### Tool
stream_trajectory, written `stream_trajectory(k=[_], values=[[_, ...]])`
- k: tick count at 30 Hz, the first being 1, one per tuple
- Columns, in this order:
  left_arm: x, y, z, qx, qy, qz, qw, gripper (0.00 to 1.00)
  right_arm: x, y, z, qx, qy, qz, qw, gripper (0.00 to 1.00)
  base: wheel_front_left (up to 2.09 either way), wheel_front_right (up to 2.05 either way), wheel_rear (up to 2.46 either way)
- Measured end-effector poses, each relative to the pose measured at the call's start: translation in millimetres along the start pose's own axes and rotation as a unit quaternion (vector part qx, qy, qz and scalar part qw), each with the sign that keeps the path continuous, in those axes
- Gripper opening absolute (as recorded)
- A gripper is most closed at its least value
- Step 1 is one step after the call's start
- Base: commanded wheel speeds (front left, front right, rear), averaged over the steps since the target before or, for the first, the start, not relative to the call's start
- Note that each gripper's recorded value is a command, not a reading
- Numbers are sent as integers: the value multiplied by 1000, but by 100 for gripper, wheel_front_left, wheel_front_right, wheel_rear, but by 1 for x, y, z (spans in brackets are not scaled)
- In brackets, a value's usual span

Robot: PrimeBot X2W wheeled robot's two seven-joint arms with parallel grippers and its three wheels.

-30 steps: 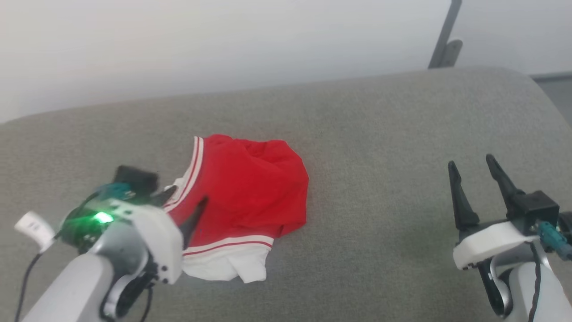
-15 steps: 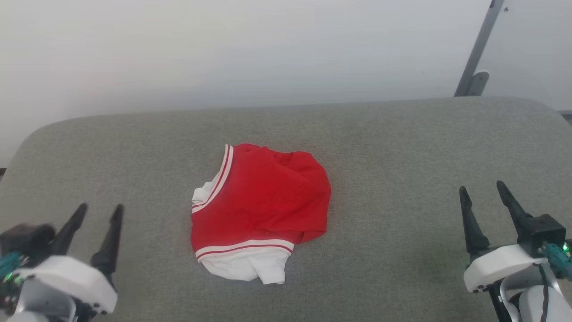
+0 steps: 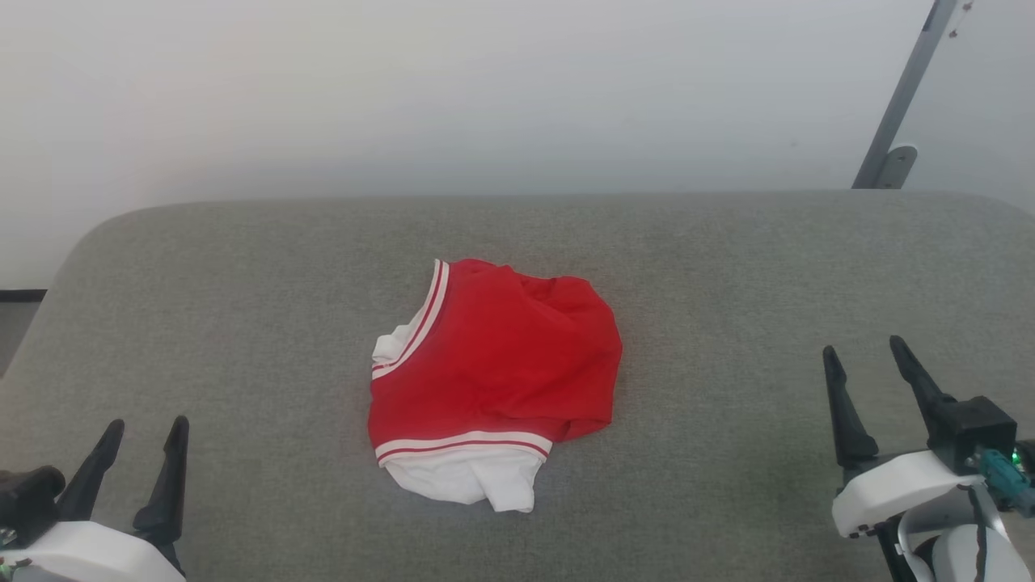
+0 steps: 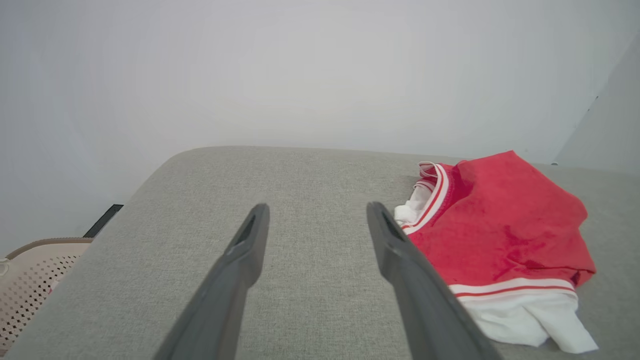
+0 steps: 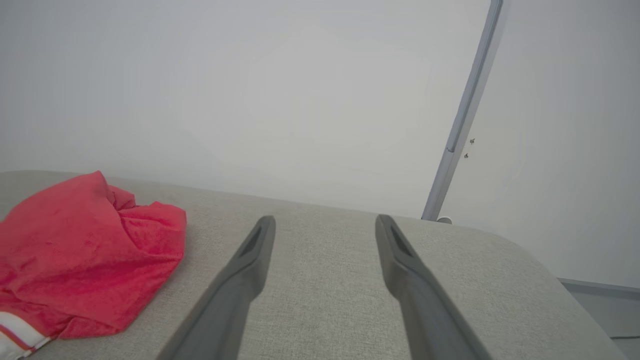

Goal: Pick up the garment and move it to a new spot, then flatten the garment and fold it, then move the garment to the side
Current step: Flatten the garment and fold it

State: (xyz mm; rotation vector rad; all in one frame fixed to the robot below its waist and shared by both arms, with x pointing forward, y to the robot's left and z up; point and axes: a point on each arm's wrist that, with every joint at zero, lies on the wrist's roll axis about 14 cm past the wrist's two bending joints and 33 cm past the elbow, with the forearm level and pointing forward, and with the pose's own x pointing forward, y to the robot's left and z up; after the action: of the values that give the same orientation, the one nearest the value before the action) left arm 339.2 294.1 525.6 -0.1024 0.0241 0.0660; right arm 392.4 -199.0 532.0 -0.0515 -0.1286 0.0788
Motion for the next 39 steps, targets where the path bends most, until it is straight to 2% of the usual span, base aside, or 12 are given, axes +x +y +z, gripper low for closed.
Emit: stream_trajectory(k=[7,12,16,20,21,26,34,36,39], values=[[-3,3,5,-1,-7,4,1000,100,6,28,-4,4,9,46,999,100,0,0,0],[-8,6,6,-1,-9,10,1000,100,12,75,-12,18,31,119,992,100,0,0,0],[-11,7,6,-2,-9,14,1000,100,13,120,-22,26,62,192,979,100,0,0,0],[-15,8,2,-6,-4,20,1000,100,8,161,-36,28,107,266,958,100,0,0,0],[-16,9,0,-7,-1,25,1000,100,4,178,-43,26,130,299,945,100,0,0,0],[-17,17,-5,-10,7,40,999,100,-4,207,-63,7,187,366,912,100,0,0,0],[-19,24,-19,-25,23,60,998,100,-22,231,-102,-36,285,437,852,100,0,0,0],[-19,24,-23,-29,28,64,997,100,-24,233,-113,-55,303,445,841,100,0,0,0],[-17,27,-24,-30,28,69,997,100,-21,231,-125,-81,317,446,833,100,0,0,0]])
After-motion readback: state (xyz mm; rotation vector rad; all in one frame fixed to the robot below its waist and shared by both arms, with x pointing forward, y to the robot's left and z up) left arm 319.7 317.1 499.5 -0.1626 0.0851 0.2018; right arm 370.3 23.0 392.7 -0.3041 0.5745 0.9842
